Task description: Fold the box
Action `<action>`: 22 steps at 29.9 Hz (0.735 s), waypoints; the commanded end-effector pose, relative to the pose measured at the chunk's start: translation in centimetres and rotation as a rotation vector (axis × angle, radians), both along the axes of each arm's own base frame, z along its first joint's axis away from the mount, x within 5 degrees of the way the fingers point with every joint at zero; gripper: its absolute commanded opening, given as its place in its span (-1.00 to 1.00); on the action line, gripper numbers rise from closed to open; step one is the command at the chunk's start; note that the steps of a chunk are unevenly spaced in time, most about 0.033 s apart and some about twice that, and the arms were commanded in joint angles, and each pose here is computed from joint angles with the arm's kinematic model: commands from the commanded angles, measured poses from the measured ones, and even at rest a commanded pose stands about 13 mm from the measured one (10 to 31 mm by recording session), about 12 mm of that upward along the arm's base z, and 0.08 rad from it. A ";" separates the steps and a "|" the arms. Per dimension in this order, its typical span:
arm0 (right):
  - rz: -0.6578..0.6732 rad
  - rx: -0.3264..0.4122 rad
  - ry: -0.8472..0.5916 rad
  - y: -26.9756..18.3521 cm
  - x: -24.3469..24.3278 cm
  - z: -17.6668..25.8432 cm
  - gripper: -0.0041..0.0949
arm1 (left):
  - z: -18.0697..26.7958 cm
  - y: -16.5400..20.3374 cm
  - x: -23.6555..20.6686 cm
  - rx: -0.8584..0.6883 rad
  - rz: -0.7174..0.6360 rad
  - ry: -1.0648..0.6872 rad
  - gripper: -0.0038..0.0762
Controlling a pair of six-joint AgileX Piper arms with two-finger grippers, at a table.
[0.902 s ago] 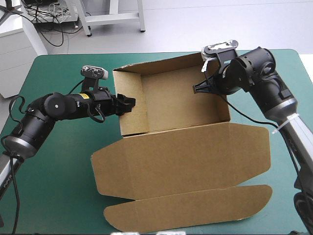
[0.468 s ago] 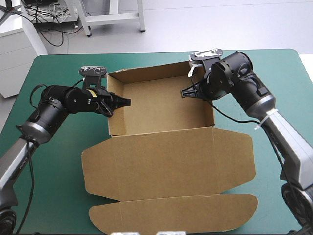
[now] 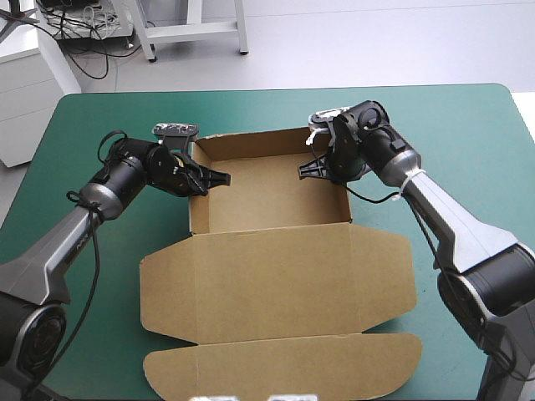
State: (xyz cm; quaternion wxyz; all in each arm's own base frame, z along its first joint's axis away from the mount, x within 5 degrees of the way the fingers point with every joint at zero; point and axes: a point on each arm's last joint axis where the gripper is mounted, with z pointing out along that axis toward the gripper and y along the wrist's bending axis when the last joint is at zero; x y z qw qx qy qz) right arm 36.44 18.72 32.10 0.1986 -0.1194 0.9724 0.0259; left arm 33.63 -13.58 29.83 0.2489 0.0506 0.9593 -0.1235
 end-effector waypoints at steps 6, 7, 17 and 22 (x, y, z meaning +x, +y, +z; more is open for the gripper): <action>0.034 0.140 -0.033 -0.6 2.7 -0.9 -0.95 | -1.2 -1.8 2.0 -0.021 -0.029 -0.037 -0.93; 0.047 0.126 -0.028 -0.6 2.9 -1.4 -0.95 | -1.7 -1.9 2.2 -0.017 -0.028 -0.027 -0.93; 0.043 0.087 0.040 -0.3 4.4 -5.0 -0.95 | -5.1 -2.2 3.3 0.043 -0.050 0.054 -0.92; 0.062 0.086 0.051 -0.3 4.2 -4.8 -0.72 | -4.3 -2.2 3.3 0.074 -0.105 0.054 -0.75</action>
